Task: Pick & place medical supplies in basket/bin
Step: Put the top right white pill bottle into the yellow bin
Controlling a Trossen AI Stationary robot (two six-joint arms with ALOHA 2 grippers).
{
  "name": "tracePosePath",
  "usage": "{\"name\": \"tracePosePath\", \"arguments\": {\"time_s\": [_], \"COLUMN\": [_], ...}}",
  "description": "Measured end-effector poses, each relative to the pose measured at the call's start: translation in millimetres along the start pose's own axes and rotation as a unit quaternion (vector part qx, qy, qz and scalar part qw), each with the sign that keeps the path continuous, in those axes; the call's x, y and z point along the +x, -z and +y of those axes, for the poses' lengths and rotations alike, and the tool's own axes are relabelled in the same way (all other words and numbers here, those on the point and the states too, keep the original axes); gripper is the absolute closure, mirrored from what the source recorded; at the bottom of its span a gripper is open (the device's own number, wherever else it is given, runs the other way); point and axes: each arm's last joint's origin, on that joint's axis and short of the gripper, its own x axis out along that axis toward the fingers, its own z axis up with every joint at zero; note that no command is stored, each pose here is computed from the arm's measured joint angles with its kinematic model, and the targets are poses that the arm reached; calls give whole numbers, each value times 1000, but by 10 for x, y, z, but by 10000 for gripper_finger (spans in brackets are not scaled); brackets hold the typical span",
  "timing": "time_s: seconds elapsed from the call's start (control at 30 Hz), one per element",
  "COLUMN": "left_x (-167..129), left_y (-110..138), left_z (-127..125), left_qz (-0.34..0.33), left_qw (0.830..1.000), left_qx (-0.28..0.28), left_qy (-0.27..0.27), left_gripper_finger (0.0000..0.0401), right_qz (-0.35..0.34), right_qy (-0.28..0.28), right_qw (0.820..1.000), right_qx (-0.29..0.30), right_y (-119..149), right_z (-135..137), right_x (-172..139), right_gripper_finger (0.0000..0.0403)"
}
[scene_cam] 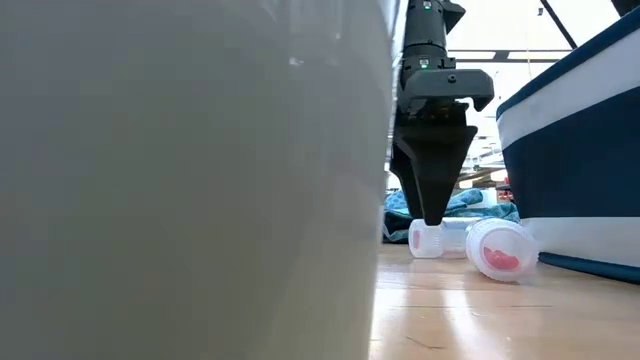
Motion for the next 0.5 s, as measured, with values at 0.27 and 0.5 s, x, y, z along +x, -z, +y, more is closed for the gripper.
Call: {"name": "tracePosePath", "arguments": {"time_s": [0.27,0.5], "left_x": [0,0], "left_y": [0,1], "left_z": [0,0], "left_qz": [0,0], "left_qw": [1000,1000], "left_qx": [0,0], "left_qy": [0,0], "left_gripper_finger": [151,151], "right_qz": [-3,-1], "right_qy": [11,8], "right_qw": [999,999], "right_qx": [-48,-53], "right_y": [10,23], "right_z": [56,70], "right_x": [7,30], "right_gripper_finger": [171,171]}}
